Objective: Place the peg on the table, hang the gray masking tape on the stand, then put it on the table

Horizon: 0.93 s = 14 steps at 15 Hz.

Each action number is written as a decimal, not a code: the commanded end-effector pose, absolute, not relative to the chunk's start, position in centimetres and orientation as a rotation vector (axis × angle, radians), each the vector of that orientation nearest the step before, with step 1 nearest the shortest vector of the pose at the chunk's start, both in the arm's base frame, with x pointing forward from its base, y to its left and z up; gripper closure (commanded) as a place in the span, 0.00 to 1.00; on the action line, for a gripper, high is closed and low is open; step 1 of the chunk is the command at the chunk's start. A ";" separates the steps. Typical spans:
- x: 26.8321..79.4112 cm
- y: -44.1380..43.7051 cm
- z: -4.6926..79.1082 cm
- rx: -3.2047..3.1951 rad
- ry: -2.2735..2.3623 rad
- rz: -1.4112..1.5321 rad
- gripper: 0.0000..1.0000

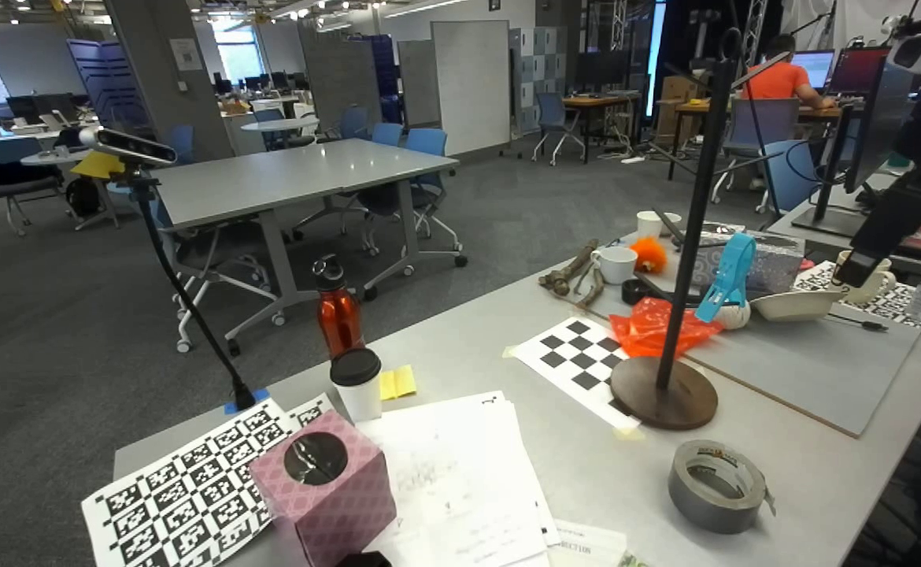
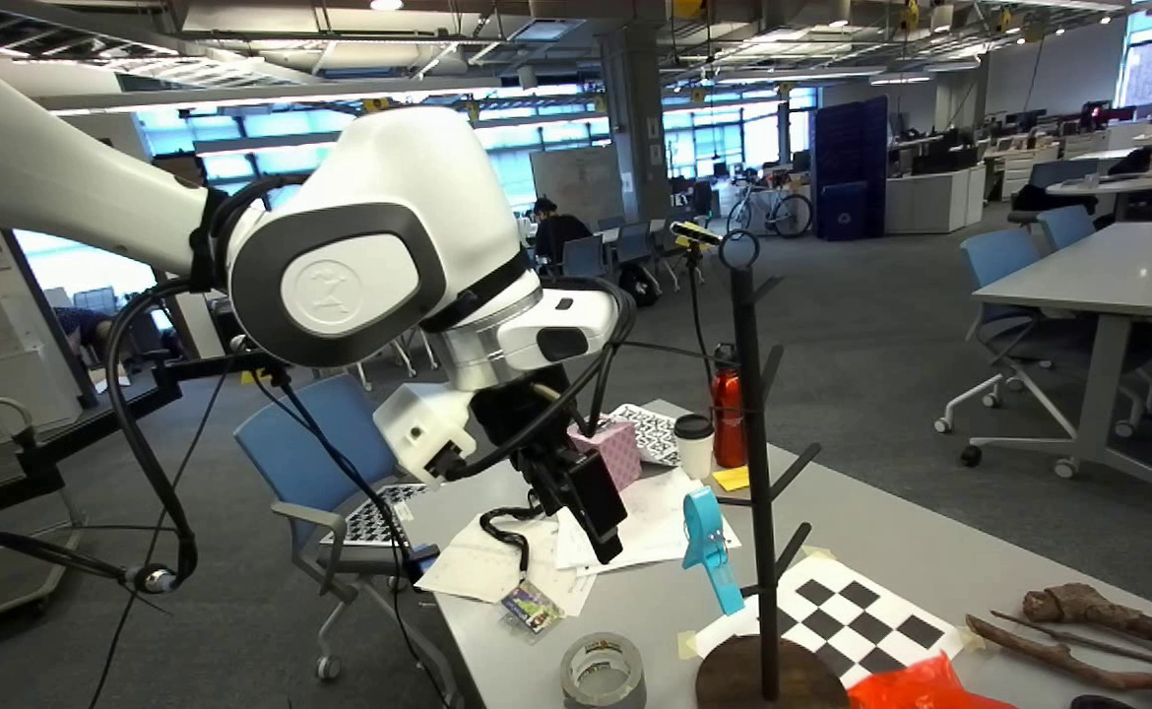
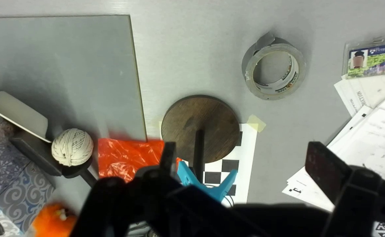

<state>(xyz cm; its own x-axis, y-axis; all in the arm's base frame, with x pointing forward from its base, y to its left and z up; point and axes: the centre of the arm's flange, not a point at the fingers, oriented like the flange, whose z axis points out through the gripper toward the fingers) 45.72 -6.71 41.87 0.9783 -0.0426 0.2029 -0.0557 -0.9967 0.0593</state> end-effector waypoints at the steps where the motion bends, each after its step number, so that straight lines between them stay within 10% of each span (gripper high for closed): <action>1: 47.4 -6.4 40.7 3.056 -0.115 0.367 0.00; 14: 49.3 -5.8 35.9 2.990 -0.233 0.657 0.00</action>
<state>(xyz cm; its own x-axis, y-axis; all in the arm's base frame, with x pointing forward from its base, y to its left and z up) 49.01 -5.92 37.36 0.9184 -0.1242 0.3757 -0.1432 -0.9894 0.0229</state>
